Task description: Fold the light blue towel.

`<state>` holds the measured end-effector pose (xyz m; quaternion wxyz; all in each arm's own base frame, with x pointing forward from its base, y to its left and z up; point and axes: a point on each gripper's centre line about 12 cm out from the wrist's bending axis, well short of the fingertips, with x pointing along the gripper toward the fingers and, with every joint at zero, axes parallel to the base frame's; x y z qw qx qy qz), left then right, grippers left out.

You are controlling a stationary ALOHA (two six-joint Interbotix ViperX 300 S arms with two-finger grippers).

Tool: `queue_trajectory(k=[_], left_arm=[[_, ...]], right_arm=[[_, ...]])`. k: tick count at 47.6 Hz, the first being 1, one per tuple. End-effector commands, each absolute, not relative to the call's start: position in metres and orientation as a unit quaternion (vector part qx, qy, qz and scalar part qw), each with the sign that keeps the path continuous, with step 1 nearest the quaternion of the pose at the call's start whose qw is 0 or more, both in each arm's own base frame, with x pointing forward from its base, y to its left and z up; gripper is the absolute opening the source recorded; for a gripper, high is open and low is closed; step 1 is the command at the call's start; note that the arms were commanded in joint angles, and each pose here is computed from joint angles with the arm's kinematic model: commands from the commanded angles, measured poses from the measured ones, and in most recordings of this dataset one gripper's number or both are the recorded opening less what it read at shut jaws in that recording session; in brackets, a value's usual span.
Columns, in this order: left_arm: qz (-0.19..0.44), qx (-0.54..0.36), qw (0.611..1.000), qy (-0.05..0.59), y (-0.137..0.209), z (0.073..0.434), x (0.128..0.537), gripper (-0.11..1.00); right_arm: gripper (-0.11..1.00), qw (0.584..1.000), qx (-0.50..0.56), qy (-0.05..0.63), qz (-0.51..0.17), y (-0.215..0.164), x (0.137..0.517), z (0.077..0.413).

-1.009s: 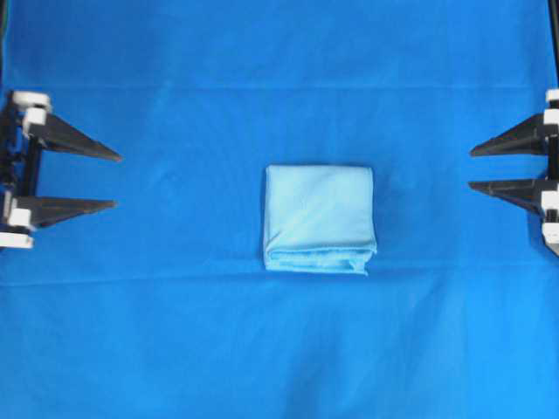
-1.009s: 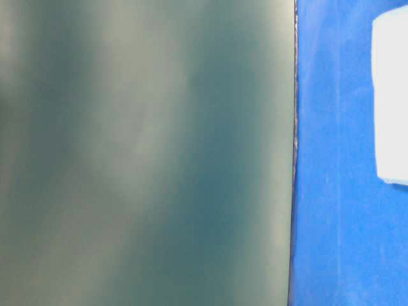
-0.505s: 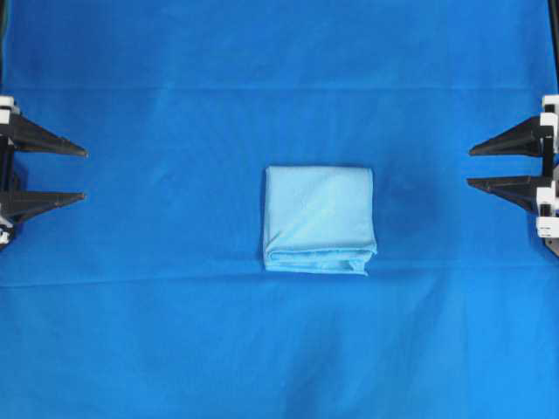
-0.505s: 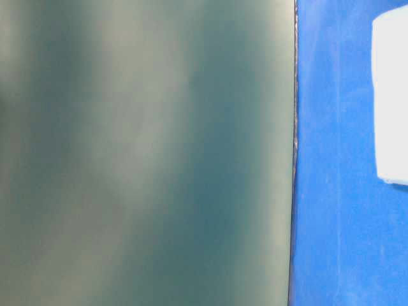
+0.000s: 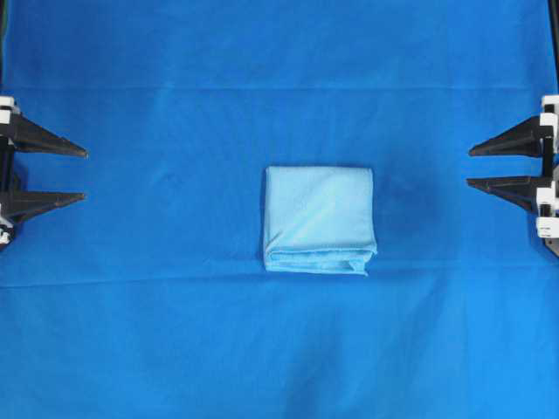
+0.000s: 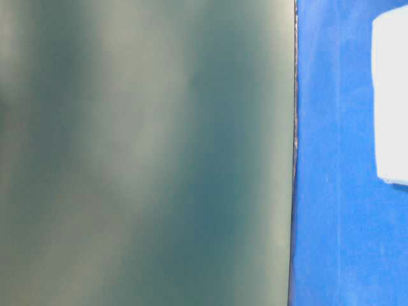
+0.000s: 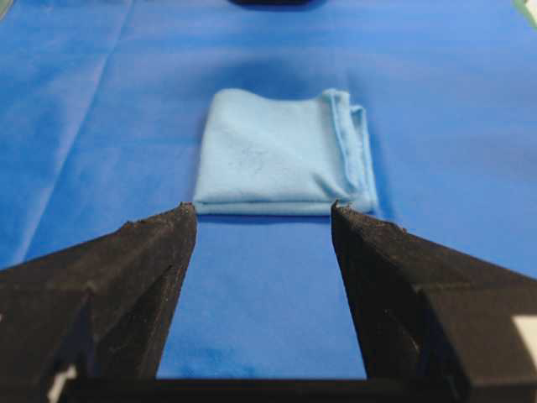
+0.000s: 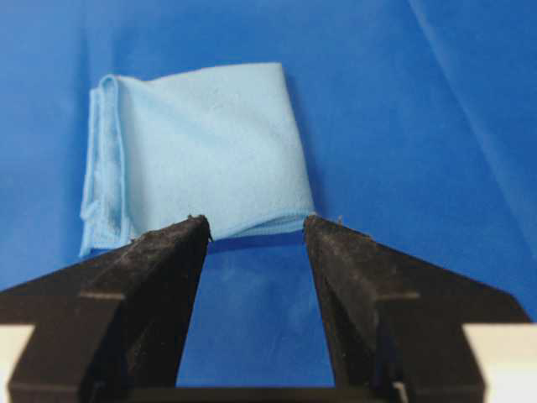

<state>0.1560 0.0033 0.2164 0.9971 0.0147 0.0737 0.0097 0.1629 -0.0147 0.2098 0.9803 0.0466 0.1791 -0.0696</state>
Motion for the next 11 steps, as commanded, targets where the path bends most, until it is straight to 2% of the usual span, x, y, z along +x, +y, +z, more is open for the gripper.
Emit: queue_trajectory(k=[1, 11], left_arm=[[0.012, 0.013, 0.997, 0.070, 0.0039, 0.2206, 0.1579, 0.63], [0.012, 0.013, 0.997, 0.070, 0.0039, 0.2206, 0.1579, 0.63]], right_arm=[[0.56, 0.981, 0.046, 0.175, -0.068, -0.0144, 0.1654, 0.2136], [0.56, 0.981, 0.046, 0.176, -0.068, -0.0144, 0.1655, 0.2134]])
